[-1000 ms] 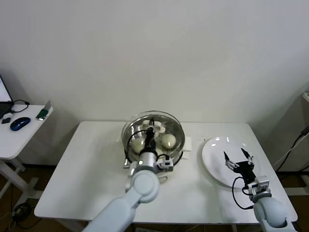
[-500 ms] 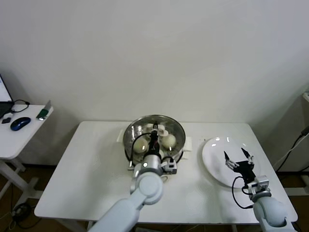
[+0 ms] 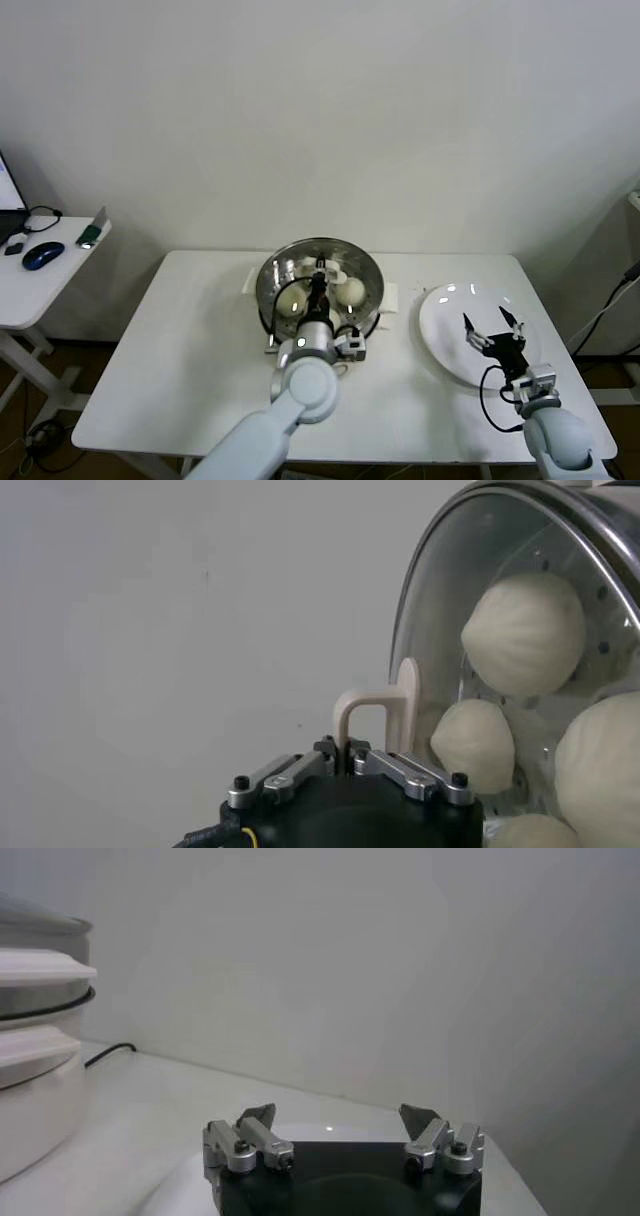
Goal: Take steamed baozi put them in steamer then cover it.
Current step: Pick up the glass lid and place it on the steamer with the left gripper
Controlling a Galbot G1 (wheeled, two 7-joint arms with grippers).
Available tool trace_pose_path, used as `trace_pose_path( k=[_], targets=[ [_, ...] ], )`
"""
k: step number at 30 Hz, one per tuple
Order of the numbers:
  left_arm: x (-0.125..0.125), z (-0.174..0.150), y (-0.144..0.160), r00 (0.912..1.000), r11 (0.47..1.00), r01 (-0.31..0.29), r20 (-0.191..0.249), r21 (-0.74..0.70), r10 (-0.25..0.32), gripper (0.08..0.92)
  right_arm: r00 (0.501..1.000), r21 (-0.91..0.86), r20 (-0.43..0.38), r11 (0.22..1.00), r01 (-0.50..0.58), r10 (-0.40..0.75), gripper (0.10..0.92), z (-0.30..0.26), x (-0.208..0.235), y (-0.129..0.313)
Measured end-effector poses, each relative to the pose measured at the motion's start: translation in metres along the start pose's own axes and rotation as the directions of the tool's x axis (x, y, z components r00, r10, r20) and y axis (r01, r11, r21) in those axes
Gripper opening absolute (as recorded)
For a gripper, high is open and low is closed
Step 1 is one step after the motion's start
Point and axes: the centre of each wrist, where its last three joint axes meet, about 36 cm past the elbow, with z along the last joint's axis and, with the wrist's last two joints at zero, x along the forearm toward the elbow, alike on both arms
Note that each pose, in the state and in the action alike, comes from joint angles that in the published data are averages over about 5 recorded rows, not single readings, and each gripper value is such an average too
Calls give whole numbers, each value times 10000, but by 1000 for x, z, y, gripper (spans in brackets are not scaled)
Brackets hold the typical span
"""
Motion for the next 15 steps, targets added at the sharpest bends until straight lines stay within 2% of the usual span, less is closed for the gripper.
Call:
trace_pose_path(
  k=[9,12,15],
  targets=[
    [2,-1,-3,10000,9999,-88,-22,107,89,142,10000,35,1,10000,35,-35,823,0,0,1],
    [3,1,-2,9999,9997,-142,-21,177,142,173,10000,40,-31,10000,43,-43,823,0,0,0],
    [4,2,0,9998,9995,-181,2,251,181,247,10000,30,-88,10000,25,-25,823,-1,0,0]
  ],
)
